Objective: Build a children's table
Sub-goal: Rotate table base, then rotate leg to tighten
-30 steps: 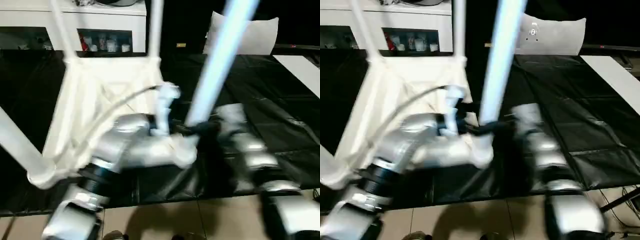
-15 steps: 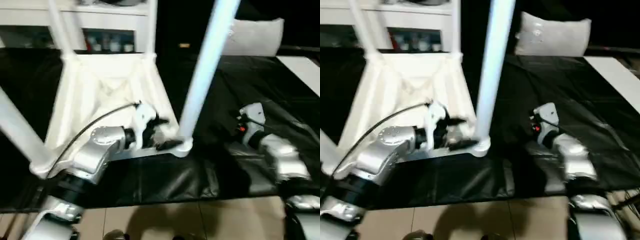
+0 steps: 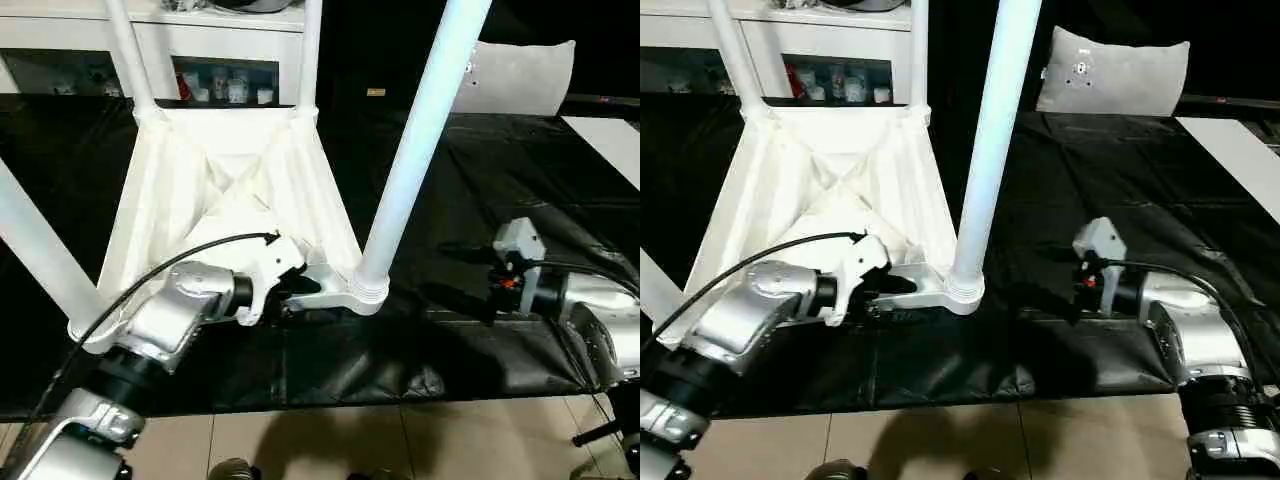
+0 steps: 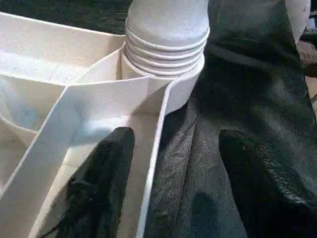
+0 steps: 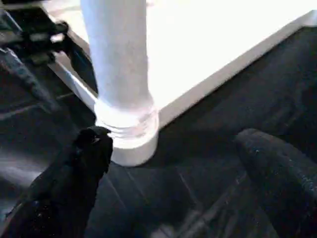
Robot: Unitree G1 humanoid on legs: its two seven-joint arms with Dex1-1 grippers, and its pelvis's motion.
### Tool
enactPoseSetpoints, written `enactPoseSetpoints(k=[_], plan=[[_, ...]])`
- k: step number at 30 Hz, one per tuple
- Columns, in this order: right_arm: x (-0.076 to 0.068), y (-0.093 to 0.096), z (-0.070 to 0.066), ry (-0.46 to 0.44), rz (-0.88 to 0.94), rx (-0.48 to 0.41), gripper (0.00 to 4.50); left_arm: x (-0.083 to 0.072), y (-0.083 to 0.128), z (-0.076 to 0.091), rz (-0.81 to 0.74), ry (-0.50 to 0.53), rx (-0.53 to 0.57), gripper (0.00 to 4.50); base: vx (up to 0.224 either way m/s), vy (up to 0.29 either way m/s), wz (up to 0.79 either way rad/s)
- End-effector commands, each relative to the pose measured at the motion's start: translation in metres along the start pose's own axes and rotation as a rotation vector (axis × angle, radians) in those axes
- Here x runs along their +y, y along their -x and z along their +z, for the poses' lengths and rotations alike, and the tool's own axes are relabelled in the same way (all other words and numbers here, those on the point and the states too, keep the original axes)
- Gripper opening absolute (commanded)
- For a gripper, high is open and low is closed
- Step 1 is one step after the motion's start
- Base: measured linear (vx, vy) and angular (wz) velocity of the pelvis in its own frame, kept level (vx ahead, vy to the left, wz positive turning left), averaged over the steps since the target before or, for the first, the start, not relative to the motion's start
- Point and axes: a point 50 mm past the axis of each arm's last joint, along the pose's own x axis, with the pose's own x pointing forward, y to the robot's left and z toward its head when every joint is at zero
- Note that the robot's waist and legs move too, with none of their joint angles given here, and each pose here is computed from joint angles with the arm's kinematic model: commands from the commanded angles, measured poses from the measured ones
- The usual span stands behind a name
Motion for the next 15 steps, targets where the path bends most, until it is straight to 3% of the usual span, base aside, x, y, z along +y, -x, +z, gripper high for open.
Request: enactPoseSetpoints(k=[1, 6, 8, 15], plan=[[0.001, 0.001, 0.004, 0.006, 0.013, -0.006, 4.5, 0.002, -0.003, 0.004, 0.01, -0.024, -0.003, 2.66, 0.0, 0.0, 0.0], [0.004, 0.0, 0.005, 0.005, 0.033, 0.0, 4.5, 0.007, -0.004, -0.006, 0.031, -0.057, 0.078, 2.31, 0.0, 0.0, 0.0], [0.005, 0.0, 0.006, 0.004, 0.034, 0.0, 4.5, 0.009, -0.003, -0.008, 0.038, -0.06, 0.088, 2.01, 0.0, 0.0, 0.0], [0.007, -0.001, 0.005, 0.0, 0.041, 0.002, 4.5, 0.013, 0.001, -0.01, 0.044, -0.112, 0.1, 1.65, 0.0, 0.0, 0.0]])
